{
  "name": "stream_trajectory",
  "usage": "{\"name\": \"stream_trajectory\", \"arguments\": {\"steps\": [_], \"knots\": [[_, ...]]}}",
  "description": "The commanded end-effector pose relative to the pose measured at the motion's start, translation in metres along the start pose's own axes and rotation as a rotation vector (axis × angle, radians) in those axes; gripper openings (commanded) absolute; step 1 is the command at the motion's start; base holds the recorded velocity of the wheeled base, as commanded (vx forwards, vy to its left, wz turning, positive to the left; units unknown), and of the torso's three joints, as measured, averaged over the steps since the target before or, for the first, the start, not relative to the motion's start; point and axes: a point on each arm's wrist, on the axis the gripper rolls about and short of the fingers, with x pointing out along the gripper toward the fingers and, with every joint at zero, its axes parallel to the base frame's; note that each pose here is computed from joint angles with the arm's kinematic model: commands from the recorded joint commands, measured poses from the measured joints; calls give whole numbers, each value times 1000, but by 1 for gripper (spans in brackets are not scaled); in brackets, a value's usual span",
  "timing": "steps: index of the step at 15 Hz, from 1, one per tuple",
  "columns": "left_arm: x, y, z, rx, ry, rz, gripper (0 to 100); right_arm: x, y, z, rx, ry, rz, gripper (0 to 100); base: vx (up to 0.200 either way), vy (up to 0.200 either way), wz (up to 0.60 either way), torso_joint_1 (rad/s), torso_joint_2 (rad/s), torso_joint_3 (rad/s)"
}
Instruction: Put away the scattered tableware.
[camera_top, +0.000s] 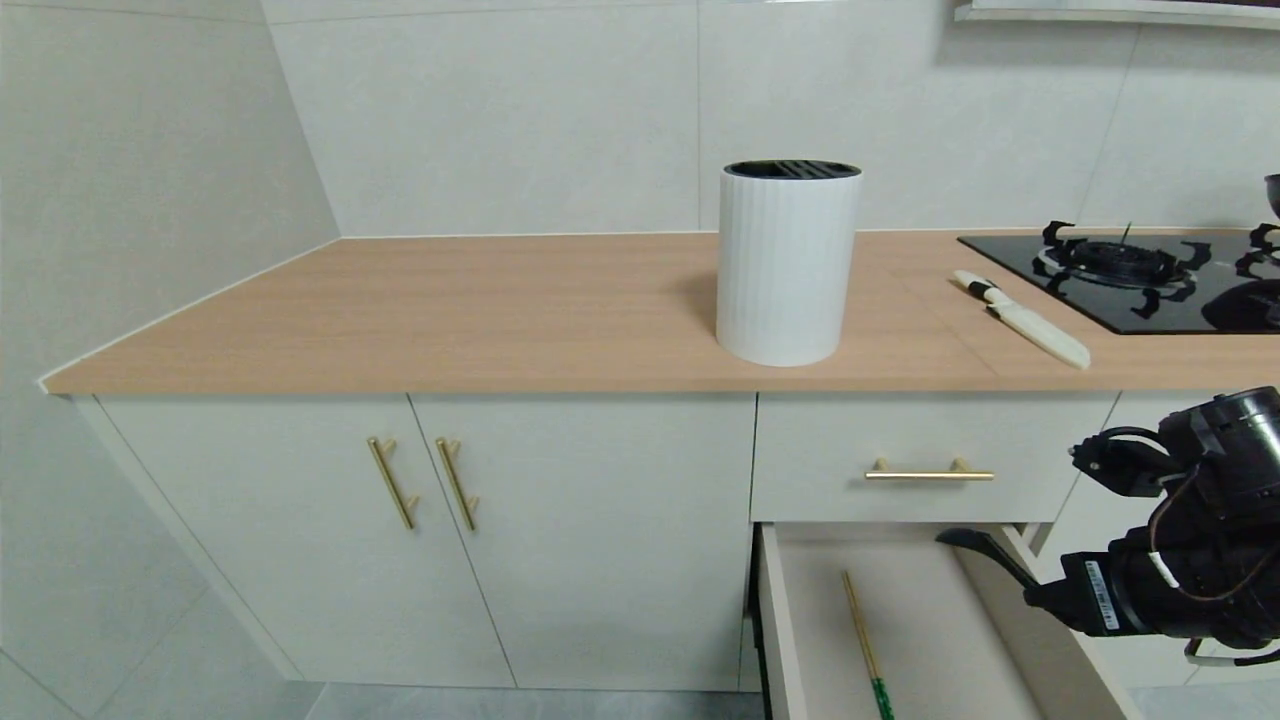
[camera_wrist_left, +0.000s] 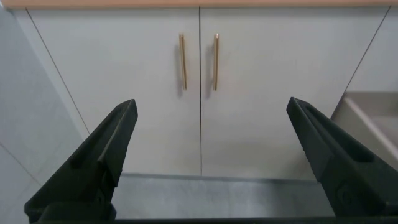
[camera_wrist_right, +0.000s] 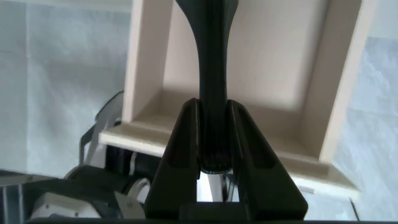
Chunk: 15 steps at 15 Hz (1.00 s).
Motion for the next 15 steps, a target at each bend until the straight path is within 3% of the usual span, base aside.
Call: {"name": "stream_trajectory", "arguments": {"steps": [1, 10, 15], "knots": [[0, 0, 0, -1, -1, 0, 100, 4, 0, -3, -1, 20, -1, 0, 0, 0, 0, -168, 476, 286], [0, 0, 0, -1, -1, 0, 100, 8, -1, -4, 1, 36, -4, 0, 0, 0, 0, -138, 438, 297], [0, 0, 0, -1, -1, 0, 100, 10, 2, -5, -10, 45, 3, 0, 0, 0, 0, -15, 68, 39]]}}
